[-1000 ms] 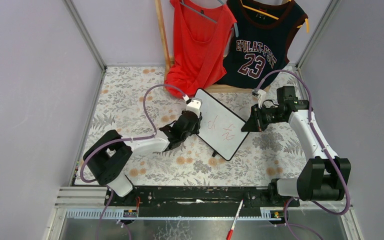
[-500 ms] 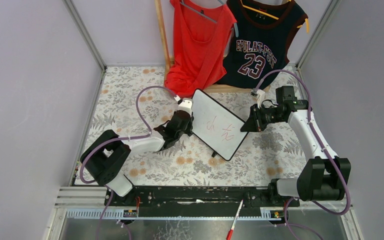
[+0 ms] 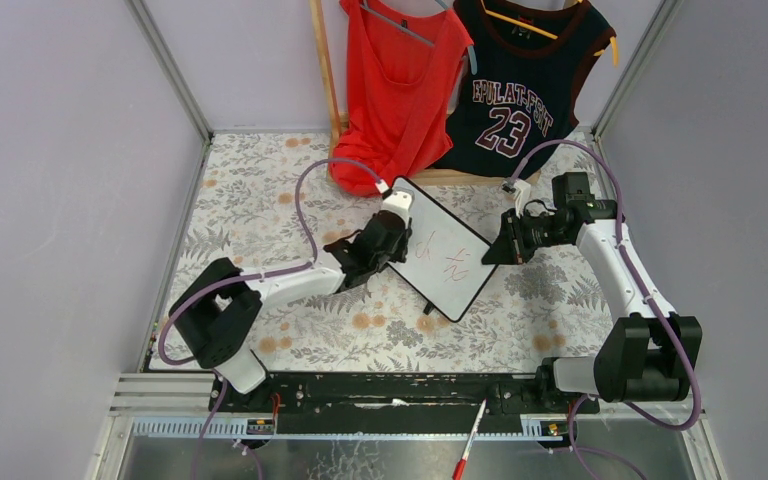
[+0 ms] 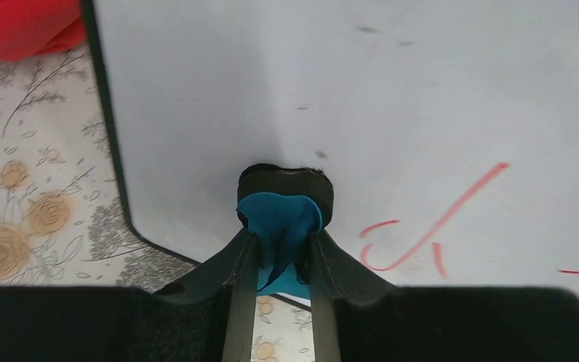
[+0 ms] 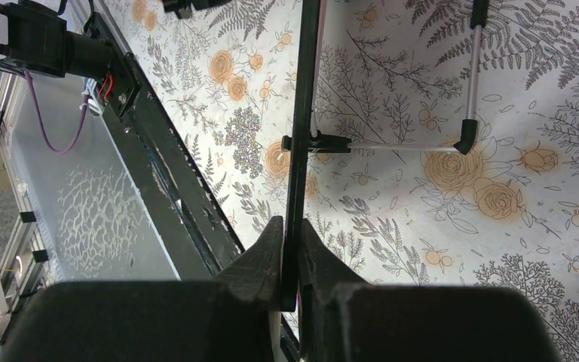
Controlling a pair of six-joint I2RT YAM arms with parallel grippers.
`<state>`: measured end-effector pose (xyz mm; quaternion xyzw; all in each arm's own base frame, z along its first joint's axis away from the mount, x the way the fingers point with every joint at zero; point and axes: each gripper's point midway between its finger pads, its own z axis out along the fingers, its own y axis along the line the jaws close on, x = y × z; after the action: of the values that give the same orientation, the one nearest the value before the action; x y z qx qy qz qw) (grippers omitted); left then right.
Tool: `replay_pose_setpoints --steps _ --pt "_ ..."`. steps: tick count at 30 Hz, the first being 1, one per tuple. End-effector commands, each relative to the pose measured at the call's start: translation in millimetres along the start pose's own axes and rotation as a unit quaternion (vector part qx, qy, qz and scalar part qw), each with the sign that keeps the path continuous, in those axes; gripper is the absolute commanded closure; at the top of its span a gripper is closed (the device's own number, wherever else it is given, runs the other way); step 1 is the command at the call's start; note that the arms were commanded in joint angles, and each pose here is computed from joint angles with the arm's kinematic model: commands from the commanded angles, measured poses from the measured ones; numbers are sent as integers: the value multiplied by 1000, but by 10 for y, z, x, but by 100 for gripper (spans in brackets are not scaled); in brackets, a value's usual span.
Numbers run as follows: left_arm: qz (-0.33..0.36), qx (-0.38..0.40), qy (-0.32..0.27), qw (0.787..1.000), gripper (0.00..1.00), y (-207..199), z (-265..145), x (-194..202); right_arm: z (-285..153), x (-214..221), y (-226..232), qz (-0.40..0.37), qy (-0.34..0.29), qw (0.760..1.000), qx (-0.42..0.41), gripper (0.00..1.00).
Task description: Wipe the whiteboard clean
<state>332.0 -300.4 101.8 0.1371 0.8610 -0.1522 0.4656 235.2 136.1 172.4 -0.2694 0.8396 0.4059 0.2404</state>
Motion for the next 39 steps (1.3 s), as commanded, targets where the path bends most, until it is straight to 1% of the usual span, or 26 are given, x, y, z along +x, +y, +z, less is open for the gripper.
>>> replay_pose_setpoints --steps 1,8,11,13,18,21,29,33,36,39 --pt "-15 103 -30 994 100 -785 -46 -260 -1 -93 278 -35 -14 998 -52 100" --pt "9 153 -33 988 100 -1470 -189 -286 9 -90 283 -36 -12 998 -54 100" --pt "18 164 -35 986 100 -1636 -219 -287 10 -89 285 -38 -11 998 -53 100" --pt "24 158 -33 987 100 -1632 -197 -272 16 -85 284 -37 -10 998 -54 100" --pt "48 113 -38 992 100 -1420 -167 -274 20 -81 281 -36 -9 998 -54 100" --pt "52 77 -50 994 100 -1182 -165 -354 23 -86 284 -37 -9 998 -55 100" --pt "12 12 -60 998 100 -273 -124 -606 20 -83 296 -41 -9 998 -54 100" --pt "0 -13 -61 998 100 94 -99 -723 26 -79 298 -40 -8 998 -55 100" --pt "-7 -12 -58 998 100 218 -69 -762 27 -81 301 -42 -8 998 -55 100" --pt "-7 13 -50 999 100 120 -38 -755 34 -81 302 -42 -7 998 -56 100"
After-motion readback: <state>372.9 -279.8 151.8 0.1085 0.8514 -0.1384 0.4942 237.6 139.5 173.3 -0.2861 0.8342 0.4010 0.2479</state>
